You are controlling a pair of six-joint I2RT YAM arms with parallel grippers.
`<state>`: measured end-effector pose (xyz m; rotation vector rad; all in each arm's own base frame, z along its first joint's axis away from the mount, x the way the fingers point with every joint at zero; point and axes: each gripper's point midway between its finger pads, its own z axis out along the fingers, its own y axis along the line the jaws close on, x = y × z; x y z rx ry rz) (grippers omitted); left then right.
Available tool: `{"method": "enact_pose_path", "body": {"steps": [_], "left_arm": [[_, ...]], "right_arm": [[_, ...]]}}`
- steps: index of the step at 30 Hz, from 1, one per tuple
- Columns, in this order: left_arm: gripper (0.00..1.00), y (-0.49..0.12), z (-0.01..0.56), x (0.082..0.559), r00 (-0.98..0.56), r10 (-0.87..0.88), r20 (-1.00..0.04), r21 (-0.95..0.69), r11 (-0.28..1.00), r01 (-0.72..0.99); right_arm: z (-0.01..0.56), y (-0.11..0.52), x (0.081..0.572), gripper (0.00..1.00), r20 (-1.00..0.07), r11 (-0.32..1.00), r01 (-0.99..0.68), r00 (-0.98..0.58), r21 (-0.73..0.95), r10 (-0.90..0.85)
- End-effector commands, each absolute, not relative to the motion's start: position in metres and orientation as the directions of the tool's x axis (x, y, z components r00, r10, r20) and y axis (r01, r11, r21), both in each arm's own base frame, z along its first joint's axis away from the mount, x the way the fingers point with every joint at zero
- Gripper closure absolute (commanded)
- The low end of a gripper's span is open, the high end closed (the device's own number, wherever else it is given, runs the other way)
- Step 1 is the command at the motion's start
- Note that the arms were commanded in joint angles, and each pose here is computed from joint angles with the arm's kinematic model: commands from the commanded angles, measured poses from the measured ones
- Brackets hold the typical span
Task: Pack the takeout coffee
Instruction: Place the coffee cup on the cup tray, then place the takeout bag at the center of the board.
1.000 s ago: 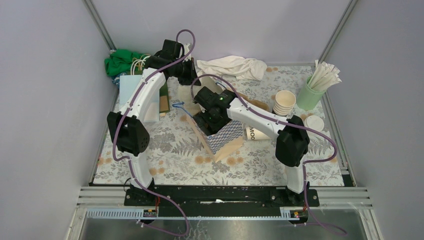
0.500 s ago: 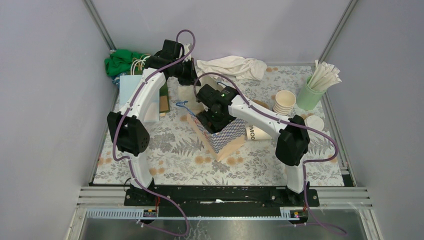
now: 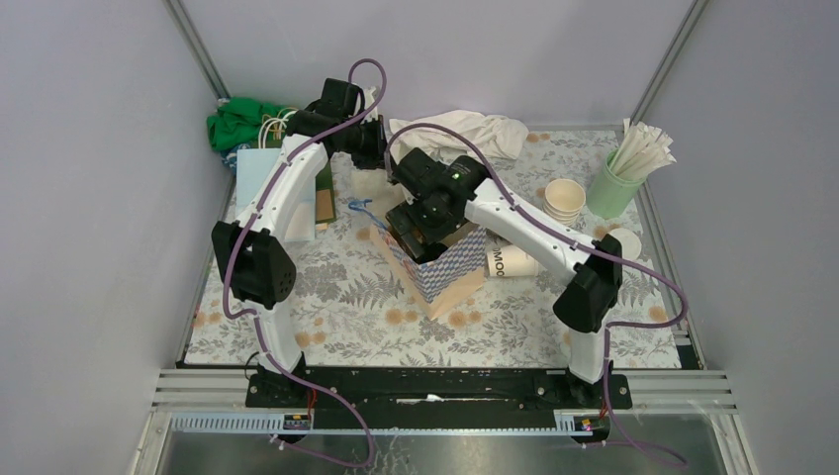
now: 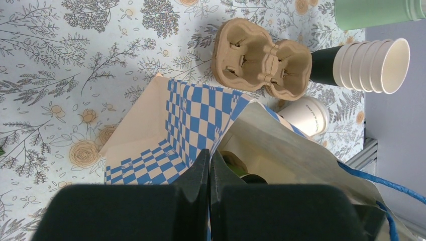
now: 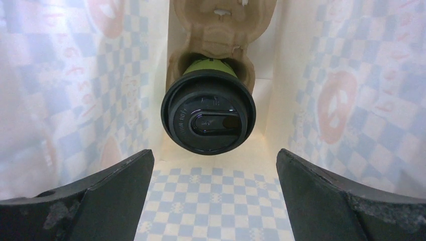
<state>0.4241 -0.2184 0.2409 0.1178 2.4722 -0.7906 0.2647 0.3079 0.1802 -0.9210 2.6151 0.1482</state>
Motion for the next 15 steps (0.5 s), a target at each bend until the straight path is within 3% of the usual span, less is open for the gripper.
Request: {"method": "enact_pose_path", "body": {"steps": [1,15], "left_arm": [[1.0,-0.208,0.27,0.423,-0.806,-0.082,-0.587,-0.481,0.835,0.266],[1.0,-0.202,0.271,0.419,-0.805,-0.08,-0.588,-0.461,0.851,0.252]], "right_arm": [[0.222,0.298,0.266,0.0,-0.442,0.785,-0.618,-0.696,-0.032,-0.566],[0.31,0.301,0.27,0.0,-0.641,0.78,-0.626,-0.598,0.0,-0.48]]}}
